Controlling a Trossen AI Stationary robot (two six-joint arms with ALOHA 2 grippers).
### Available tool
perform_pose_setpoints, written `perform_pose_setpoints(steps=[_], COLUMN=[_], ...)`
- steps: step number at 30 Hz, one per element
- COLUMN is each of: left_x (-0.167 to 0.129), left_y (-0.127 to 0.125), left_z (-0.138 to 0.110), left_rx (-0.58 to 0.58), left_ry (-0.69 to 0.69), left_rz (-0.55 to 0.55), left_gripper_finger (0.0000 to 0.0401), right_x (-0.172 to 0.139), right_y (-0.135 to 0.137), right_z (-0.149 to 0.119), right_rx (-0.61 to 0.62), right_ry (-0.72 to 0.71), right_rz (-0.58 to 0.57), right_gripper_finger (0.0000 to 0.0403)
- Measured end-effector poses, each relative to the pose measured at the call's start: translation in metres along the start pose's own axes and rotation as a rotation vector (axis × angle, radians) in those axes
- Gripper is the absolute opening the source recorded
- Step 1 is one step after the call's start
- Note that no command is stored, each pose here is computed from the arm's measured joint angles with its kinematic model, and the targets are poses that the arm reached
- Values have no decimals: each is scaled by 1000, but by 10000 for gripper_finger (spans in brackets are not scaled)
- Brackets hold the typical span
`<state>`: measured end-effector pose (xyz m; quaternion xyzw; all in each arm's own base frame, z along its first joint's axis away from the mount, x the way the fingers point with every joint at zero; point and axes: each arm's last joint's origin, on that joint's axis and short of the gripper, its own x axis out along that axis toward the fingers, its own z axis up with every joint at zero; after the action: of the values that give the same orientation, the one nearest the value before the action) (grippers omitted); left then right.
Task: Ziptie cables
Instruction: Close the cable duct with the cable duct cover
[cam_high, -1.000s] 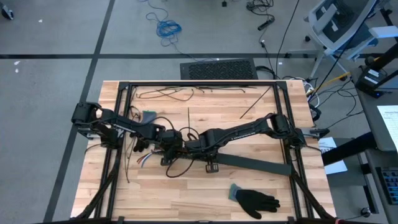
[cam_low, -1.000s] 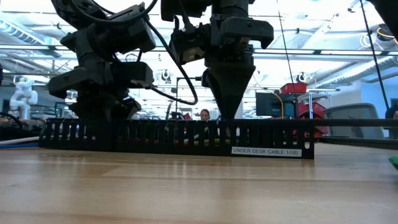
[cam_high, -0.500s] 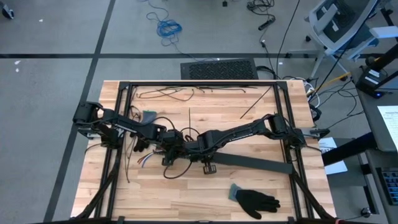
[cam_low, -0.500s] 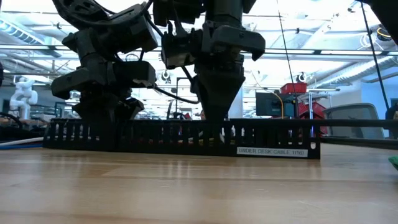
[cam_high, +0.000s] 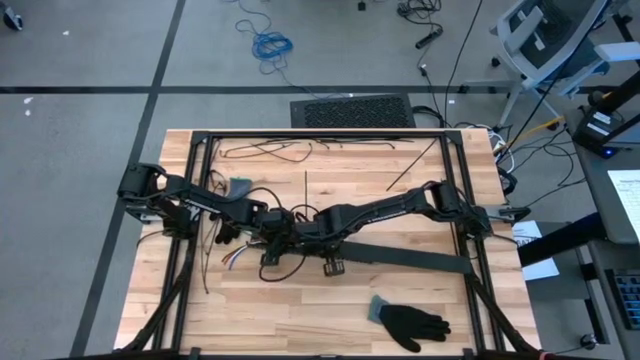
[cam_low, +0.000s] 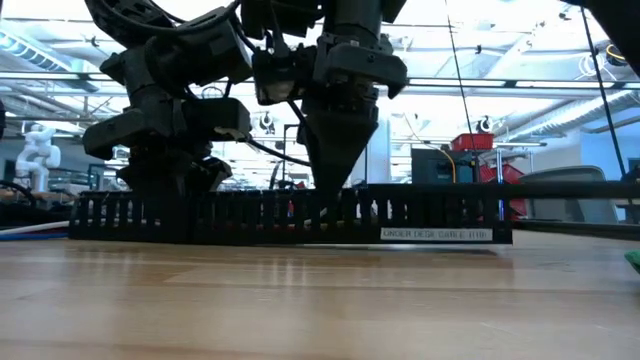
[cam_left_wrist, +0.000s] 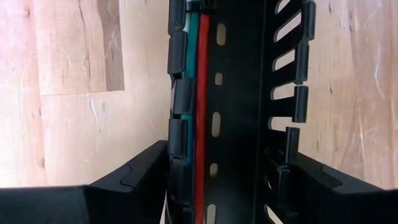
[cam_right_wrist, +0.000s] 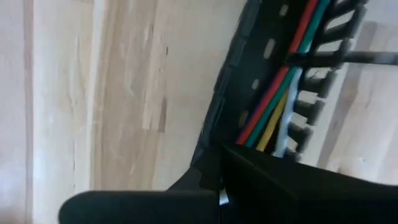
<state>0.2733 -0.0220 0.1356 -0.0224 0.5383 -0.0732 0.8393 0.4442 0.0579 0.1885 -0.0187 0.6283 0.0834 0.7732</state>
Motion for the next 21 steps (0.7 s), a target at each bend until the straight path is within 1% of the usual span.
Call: perform_pose_setpoints(steps=[1, 3, 4, 6, 10, 15, 18, 21], left_x=[0, 0, 0, 0, 0, 0, 0, 0], left_y=[0, 0, 0, 0, 0, 0, 0, 0], left_z=[0, 2, 2, 2, 2, 2, 2, 2], left_rx=[0, -8, -8, -7, -4, -2, 1, 1], left_ry=[1, -15, -19, -19, -19, -18, -19, -18], left_rz=[0, 2, 0, 4, 4, 4, 4, 4], left_gripper_finger=[237, 237, 237, 237, 237, 237, 237, 237], right_x=[-1, -7, -11, -15, -12, -16, -33, -52], right_y=[-1, -4, -4, -4, -3, -3, -4, -6], right_z=[0, 9, 10, 9, 10, 10, 17, 18], right_rx=[0, -12, -17, -14, -1, -20, -54, -62], right_ry=[1, -76, -87, -74, -75, -72, -107, -94], right_rz=[0, -14, -14, -14, -3, -8, -23, -40], right_gripper_finger=[0, 0, 0, 0, 1, 13, 20, 20])
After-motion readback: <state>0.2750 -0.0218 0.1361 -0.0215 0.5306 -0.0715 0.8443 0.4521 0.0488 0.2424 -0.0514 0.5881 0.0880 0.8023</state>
